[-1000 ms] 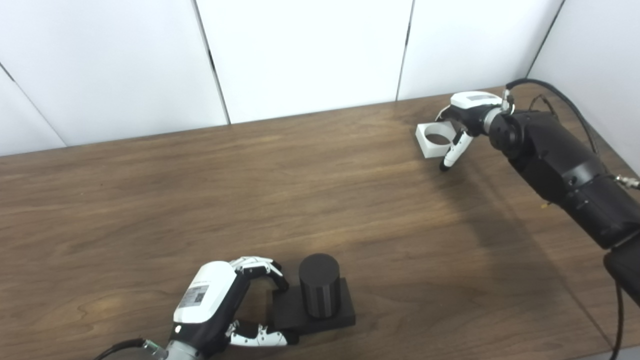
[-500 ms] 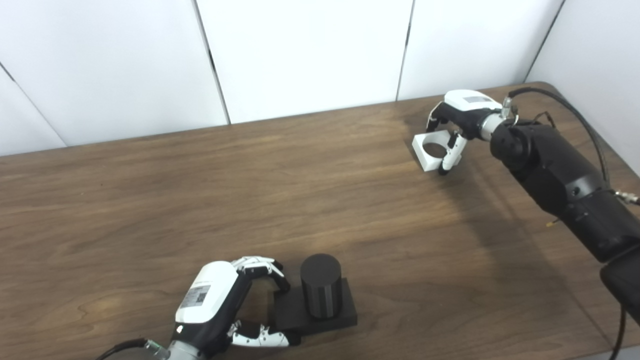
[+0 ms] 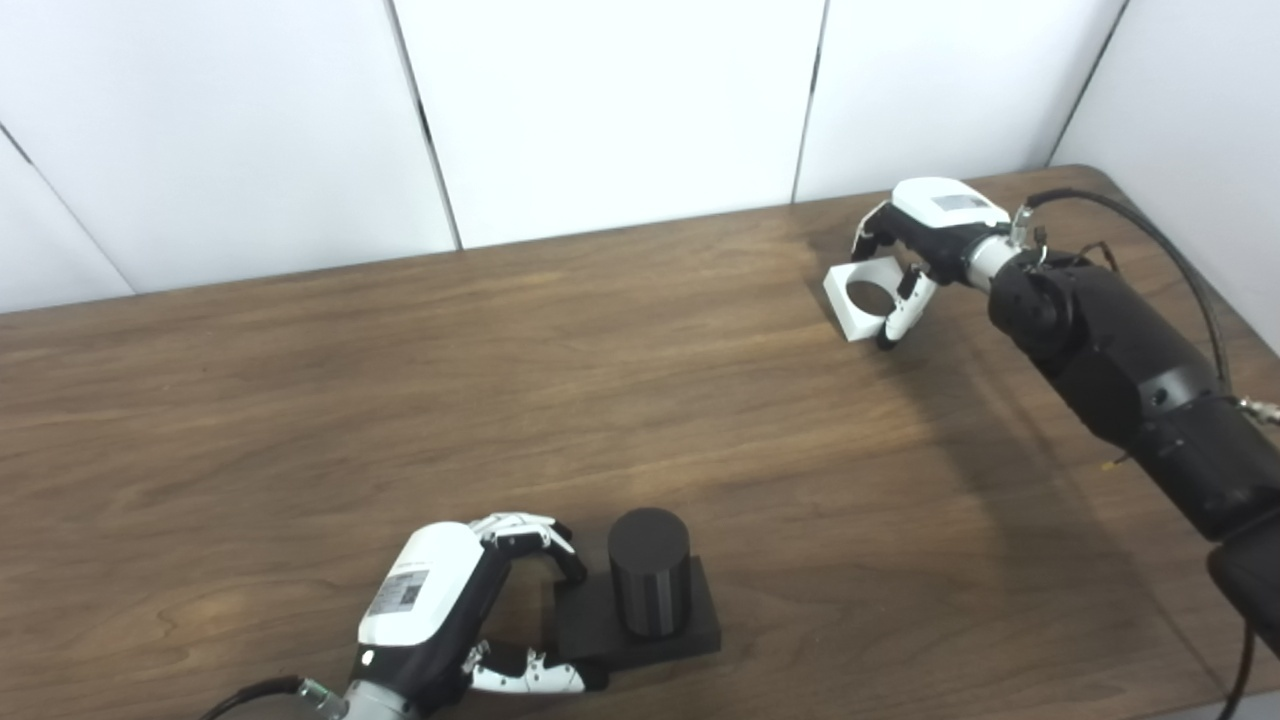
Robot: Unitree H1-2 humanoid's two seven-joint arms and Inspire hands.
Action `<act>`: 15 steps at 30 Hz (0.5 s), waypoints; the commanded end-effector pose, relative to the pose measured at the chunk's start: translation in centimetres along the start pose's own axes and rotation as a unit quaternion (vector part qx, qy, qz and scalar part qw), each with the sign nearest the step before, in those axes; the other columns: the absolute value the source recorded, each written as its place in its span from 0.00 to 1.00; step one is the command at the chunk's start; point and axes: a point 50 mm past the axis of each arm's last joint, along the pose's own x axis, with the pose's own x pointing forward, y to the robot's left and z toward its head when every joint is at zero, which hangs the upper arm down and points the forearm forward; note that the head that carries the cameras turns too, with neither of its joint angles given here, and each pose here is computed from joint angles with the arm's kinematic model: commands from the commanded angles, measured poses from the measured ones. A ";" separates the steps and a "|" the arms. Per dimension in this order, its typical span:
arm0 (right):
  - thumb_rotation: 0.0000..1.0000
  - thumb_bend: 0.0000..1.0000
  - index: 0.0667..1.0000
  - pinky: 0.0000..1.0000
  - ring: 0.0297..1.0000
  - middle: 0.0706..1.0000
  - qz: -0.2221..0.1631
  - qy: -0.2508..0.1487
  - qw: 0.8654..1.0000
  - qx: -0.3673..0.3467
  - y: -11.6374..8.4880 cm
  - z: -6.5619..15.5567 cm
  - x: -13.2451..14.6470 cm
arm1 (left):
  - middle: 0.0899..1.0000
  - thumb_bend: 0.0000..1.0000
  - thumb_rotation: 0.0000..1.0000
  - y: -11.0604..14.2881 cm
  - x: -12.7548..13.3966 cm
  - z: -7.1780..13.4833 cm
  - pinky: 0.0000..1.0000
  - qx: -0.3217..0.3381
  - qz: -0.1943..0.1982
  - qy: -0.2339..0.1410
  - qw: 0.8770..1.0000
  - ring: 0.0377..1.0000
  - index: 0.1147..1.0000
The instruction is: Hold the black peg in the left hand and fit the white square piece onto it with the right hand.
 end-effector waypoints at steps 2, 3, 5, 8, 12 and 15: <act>0.13 0.52 0.45 0.77 0.82 0.73 -0.006 -0.027 0.999 -0.034 -3.1 1.1 -1.6 | 0.73 0.51 0.04 -1.4 0.1 -1.0 0.80 0.019 -0.045 0.031 0.998 0.79 0.42; 0.13 0.52 0.45 0.79 0.83 0.73 -0.004 -0.039 0.998 -0.040 -3.6 1.6 -2.1 | 0.73 0.51 0.04 -1.4 0.2 -1.0 0.81 0.021 -0.045 0.029 0.998 0.79 0.42; 0.13 0.52 0.45 0.81 0.83 0.74 -0.001 -0.061 0.997 -0.050 -4.5 2.4 -3.2 | 0.72 0.51 0.04 -1.6 0.4 -1.0 0.80 0.024 -0.043 0.027 0.998 0.79 0.42; 0.13 0.52 0.45 0.83 0.84 0.74 0.000 -0.087 0.995 -0.057 -6.2 3.8 -4.9 | 0.72 0.51 0.04 -1.7 0.7 -0.9 0.81 0.030 -0.044 0.028 0.998 0.79 0.42; 0.13 0.52 0.45 0.84 0.83 0.74 -0.011 -0.136 0.988 -0.071 -8.9 6.2 -7.7 | 0.73 0.51 0.04 -1.7 1.1 -0.5 0.82 0.038 -0.047 0.030 0.998 0.79 0.42; 0.13 0.52 0.45 0.82 0.83 0.74 -0.014 -0.167 0.983 -0.078 -10.4 8.1 -9.7 | 0.73 0.51 0.04 -1.7 1.3 -0.2 0.83 0.041 -0.051 0.036 0.997 0.80 0.42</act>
